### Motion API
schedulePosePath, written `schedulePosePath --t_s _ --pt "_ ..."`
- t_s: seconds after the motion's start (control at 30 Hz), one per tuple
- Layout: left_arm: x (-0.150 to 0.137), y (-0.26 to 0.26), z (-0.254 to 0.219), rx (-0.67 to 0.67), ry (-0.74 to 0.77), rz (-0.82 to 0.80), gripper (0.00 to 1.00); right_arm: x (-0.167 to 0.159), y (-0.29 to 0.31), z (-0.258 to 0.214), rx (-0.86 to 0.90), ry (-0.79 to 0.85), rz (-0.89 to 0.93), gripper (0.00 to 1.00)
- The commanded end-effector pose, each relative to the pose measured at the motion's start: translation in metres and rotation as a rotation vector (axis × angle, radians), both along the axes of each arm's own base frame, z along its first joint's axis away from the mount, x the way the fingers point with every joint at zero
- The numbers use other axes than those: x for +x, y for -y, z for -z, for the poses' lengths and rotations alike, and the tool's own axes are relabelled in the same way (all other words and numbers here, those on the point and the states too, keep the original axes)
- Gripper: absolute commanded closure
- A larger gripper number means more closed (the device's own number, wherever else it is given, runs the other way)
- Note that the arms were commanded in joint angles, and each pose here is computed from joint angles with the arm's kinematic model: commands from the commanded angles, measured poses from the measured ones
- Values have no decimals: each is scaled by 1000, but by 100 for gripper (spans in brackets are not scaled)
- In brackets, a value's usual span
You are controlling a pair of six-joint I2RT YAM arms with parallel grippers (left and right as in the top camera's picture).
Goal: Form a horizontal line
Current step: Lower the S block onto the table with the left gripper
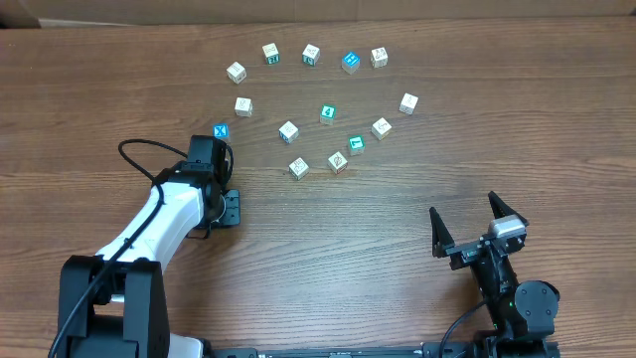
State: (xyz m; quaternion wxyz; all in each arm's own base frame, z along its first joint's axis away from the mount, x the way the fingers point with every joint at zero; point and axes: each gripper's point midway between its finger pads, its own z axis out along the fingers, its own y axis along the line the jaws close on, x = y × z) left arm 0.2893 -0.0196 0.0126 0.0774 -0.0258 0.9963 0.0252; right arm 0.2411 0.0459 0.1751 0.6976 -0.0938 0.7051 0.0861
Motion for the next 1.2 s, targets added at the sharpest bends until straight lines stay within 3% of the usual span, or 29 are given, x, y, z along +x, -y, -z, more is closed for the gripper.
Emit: schedulePosePath --t_s 0.0,0.83,1.17 --pt "-2 11 1 -61 -7 26 76 0 2 1 3 6 11 0" --pt "4 8 0 -38 21 23 67 0 2 1 3 6 11 0" --pt "10 8 -1 -41 43 23 70 0 2 1 3 6 11 0"
